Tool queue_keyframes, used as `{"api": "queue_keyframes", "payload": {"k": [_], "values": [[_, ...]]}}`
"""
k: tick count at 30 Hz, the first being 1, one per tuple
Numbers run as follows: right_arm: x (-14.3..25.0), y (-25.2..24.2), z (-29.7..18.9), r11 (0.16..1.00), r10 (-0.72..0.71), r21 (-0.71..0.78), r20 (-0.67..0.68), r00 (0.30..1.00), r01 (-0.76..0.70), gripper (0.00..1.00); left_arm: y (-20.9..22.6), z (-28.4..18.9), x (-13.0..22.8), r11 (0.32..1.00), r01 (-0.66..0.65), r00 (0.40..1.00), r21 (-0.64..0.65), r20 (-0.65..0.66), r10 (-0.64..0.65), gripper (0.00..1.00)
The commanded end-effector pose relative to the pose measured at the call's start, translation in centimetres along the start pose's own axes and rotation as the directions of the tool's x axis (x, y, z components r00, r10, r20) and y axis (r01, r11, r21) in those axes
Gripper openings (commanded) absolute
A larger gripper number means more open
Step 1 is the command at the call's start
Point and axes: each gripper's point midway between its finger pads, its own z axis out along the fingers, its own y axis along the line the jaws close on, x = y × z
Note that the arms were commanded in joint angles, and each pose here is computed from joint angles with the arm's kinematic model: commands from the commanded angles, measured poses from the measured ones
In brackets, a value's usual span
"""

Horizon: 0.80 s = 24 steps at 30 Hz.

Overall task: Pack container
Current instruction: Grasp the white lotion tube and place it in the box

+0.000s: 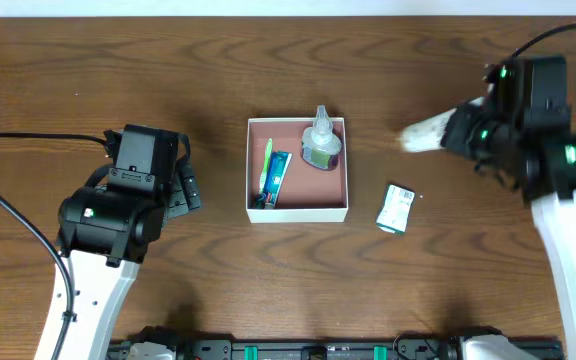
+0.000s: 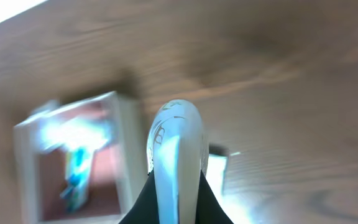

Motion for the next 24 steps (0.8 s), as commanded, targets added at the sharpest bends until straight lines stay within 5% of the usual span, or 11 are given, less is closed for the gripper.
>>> {"api": "queue_keyframes", "payload": {"k": [1,10,19,24], "values": [[2.6,5.1,-4.1,0.979,-0.103,-0.174,0.025,0.994,0.106,0.01,0.3,-0.1,-0.2,1.0,-0.005,1.0,-0.013,0.005,0.005,0.98],[7.6,11.3,-3.9,0.935,-0.261,-0.254,-0.02,0.965,0.248,0.02,0.3,-0.1,-0.2,1.0,-0.005,1.0,-0.013,0.005,0.005,0.98],[7.0,11.1,5.9,0.961,-0.275,0.014,-0.065,0.959,0.276,0.01,0.3,-0.1,-0.2,1.0,-0.005,1.0,-0.013,0.005,0.005,0.98],[7.8,12.1,10.9,0.954,-0.294,0.032,-0.109,0.95,0.299,0.01,0.3,-0.1,-0.2,1.0,-0.005,1.0,-0.013,0.005,0.005,0.98]]}}
